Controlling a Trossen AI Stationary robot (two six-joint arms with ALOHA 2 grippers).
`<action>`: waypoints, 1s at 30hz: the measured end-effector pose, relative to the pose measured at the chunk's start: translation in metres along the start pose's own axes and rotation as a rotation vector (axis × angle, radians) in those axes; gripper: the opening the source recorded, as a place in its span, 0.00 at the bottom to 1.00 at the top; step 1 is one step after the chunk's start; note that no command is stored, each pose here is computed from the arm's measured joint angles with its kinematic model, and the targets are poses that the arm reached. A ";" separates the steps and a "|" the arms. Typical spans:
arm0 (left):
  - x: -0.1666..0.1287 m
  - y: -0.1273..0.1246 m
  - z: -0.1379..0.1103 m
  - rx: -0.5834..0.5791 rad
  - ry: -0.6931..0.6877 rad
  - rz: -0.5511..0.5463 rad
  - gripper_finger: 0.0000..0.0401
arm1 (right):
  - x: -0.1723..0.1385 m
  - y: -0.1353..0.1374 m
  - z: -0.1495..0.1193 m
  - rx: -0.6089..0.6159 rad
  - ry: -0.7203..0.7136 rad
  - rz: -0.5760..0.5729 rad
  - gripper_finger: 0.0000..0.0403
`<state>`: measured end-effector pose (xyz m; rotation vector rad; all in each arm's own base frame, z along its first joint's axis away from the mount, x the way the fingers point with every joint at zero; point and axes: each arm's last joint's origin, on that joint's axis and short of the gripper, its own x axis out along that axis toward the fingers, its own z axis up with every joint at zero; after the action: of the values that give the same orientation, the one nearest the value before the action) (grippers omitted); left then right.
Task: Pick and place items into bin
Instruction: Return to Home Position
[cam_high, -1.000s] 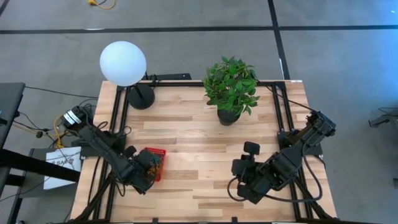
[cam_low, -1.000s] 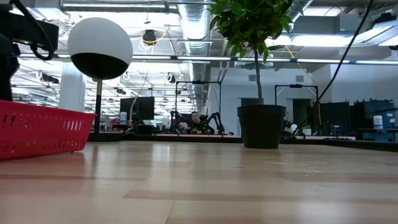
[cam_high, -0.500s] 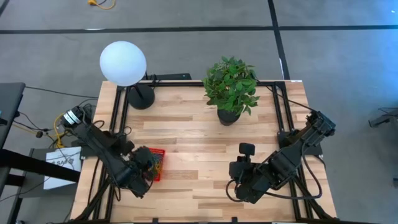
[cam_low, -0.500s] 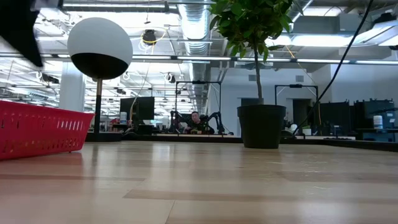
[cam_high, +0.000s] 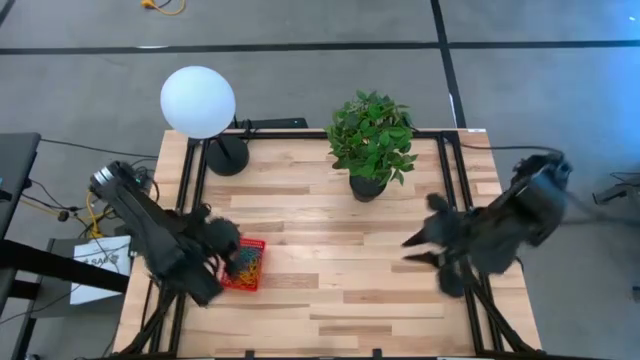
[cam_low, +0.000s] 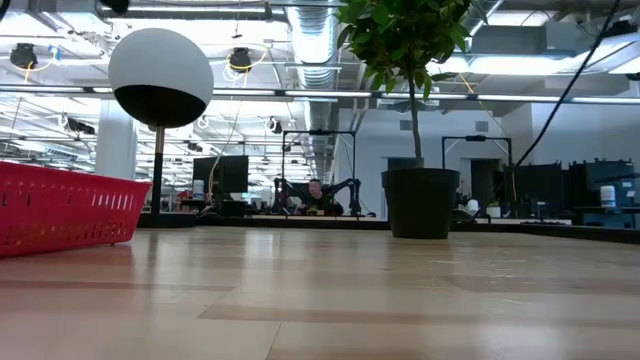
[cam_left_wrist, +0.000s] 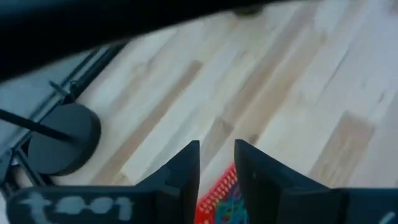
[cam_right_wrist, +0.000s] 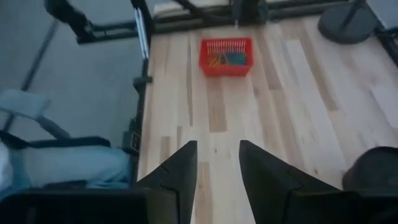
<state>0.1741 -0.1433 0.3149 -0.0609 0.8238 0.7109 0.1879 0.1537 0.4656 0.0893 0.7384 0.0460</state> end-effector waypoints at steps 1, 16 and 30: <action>-0.005 0.011 0.004 -0.040 -0.019 -0.021 0.22 | -0.011 -0.005 -0.004 0.005 -0.016 0.013 0.28; 0.010 0.060 -0.043 -0.276 -0.424 -0.556 0.22 | 0.013 -0.022 -0.141 -0.078 -0.306 0.389 0.28; 0.058 0.089 -0.032 -0.136 -0.704 -0.895 0.22 | 0.014 -0.103 -0.218 -0.079 -0.686 0.606 0.28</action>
<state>0.1271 -0.0528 0.2723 -0.2665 0.0204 -0.0865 0.0524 0.0664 0.2856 0.2372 0.0032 0.5937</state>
